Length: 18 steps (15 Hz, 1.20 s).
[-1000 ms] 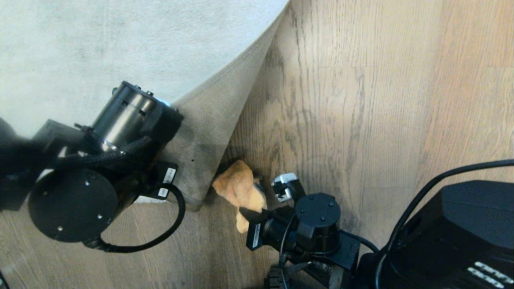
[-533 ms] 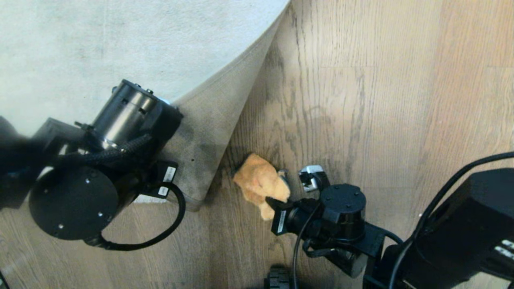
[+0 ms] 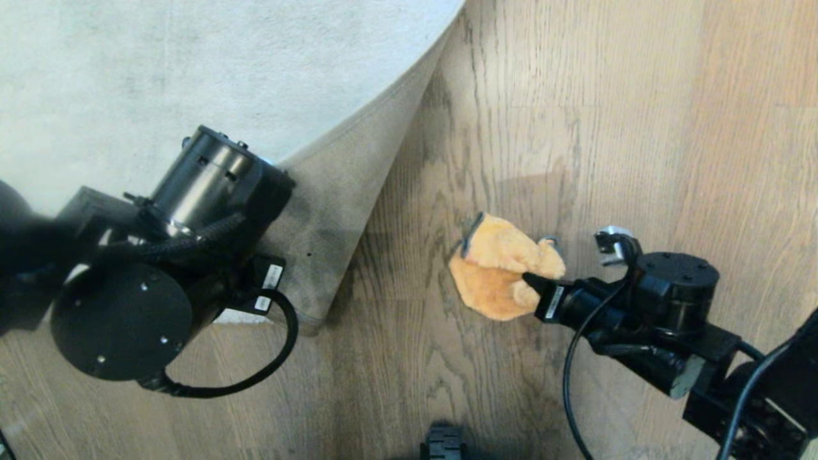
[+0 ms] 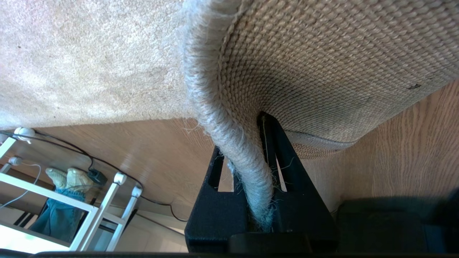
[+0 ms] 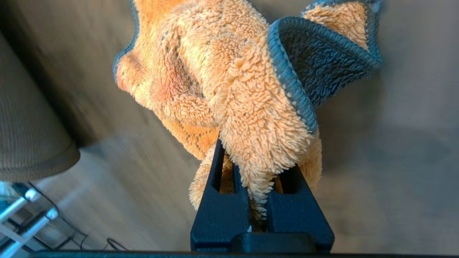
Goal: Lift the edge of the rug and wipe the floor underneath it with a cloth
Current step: Wipe the floor under the carpet with a rag
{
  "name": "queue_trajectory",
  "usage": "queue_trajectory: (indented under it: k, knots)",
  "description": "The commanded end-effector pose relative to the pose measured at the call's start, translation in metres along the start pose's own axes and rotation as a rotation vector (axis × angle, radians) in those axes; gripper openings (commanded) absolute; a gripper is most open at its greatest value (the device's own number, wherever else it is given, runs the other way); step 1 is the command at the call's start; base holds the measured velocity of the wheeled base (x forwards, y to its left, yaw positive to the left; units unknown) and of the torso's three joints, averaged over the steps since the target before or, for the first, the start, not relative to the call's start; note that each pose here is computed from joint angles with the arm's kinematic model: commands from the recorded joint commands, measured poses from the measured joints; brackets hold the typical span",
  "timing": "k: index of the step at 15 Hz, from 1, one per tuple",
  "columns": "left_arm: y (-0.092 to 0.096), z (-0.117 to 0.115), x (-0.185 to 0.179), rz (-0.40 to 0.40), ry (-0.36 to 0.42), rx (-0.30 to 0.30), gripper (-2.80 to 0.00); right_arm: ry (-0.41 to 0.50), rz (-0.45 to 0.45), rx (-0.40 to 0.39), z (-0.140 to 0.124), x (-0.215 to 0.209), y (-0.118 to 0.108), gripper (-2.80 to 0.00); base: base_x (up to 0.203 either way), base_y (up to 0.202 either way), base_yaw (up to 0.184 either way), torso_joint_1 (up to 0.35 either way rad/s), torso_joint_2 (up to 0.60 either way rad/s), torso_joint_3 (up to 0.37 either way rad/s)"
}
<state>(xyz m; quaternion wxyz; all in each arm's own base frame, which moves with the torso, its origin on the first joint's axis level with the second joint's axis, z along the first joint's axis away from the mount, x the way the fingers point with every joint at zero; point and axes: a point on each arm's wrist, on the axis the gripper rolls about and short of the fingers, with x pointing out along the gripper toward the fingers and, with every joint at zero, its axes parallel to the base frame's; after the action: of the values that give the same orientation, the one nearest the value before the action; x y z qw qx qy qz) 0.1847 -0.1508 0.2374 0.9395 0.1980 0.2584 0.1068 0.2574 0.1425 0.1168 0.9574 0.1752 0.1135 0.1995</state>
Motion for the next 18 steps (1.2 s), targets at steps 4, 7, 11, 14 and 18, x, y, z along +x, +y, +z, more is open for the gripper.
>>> queue_trajectory:
  k: [4,7,11,14,18]
  knots:
    - [0.0,-0.001,0.0,0.006,0.001,0.001,-2.8,-0.031,0.039,0.009,0.011,-0.016,-0.001,-2.8,0.0,0.0,0.0,0.0,0.0,0.0]
    - [0.0,0.0,0.0,0.008,0.001,0.0,-2.8,0.023,0.148,0.022,-0.004,-0.019,0.031,-2.8,0.0,0.0,0.0,0.0,0.0,0.0]
    - [0.0,-0.001,0.0,0.006,0.002,0.002,-2.8,0.134,0.325,0.07,-0.041,-0.031,0.097,-2.8,0.0,0.0,0.0,0.0,0.0,0.0]
    - [-0.002,-0.001,0.002,0.008,0.006,0.008,-2.8,0.197,0.348,0.07,-0.076,-0.015,0.125,-2.8,0.0,0.0,0.0,0.0,0.0,0.0]
    - [-0.01,0.0,0.007,0.01,0.011,0.013,-2.8,0.203,0.353,0.067,-0.123,0.012,0.136,-2.8,0.0,0.0,0.0,0.0,0.0,0.0]
